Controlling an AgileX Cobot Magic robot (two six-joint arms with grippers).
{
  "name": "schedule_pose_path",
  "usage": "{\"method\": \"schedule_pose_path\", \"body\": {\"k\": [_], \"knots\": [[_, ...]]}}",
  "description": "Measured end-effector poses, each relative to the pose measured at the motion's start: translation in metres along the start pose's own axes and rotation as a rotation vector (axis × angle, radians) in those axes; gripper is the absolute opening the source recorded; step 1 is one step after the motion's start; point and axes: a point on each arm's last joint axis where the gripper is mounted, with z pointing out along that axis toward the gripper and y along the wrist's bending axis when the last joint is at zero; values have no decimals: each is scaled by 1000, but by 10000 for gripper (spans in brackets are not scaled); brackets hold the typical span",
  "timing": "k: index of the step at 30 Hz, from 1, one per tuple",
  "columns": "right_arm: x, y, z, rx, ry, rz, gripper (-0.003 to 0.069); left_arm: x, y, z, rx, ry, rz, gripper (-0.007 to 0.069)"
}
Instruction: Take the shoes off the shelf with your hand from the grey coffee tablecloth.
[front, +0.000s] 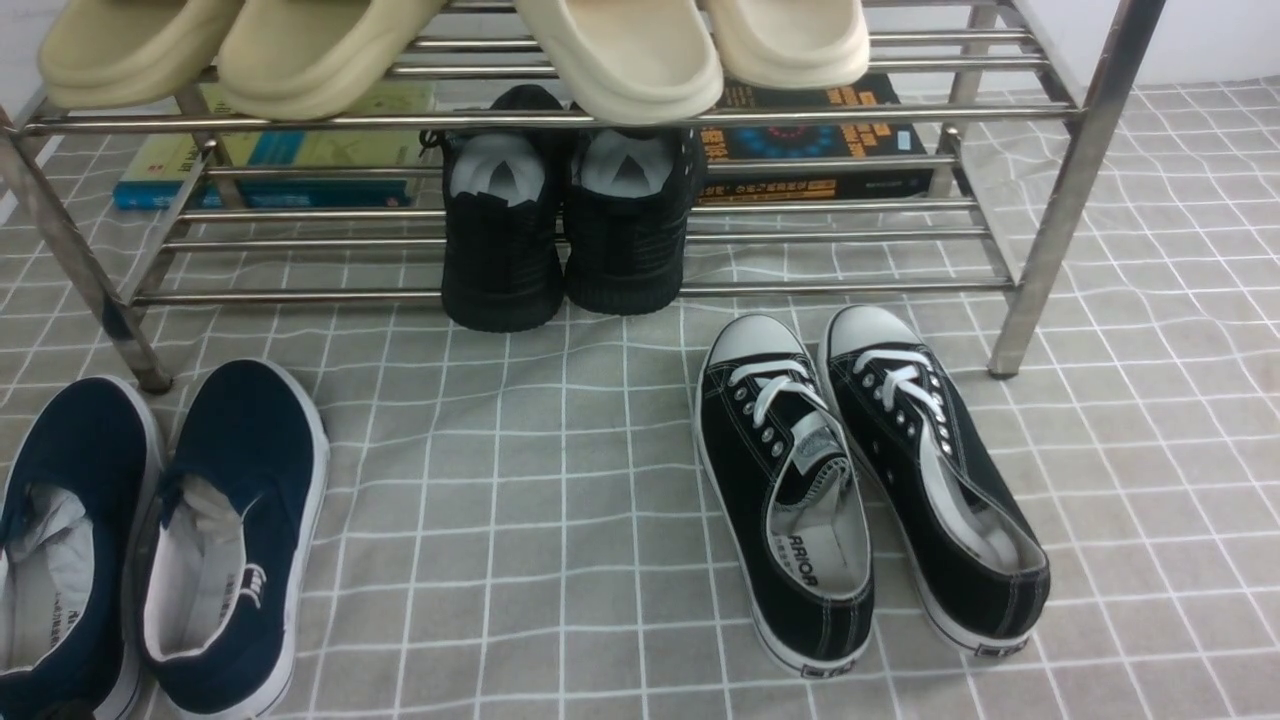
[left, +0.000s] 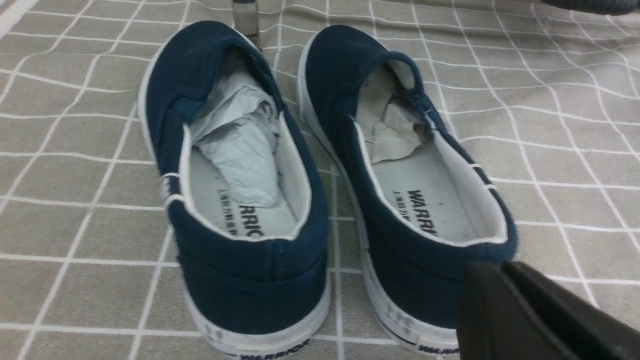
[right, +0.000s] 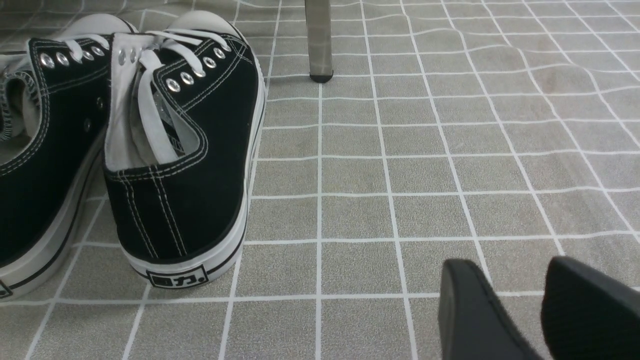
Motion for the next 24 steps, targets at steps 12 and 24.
{"method": "schedule_pose_path", "body": {"k": [12, 24], "knots": [[0, 0, 0, 0, 0, 0, 239, 0, 2, 0, -30, -2, -10, 67], [0, 0, 0, 0, 0, 0, 239, 0, 2, 0, -30, -2, -10, 77]]}}
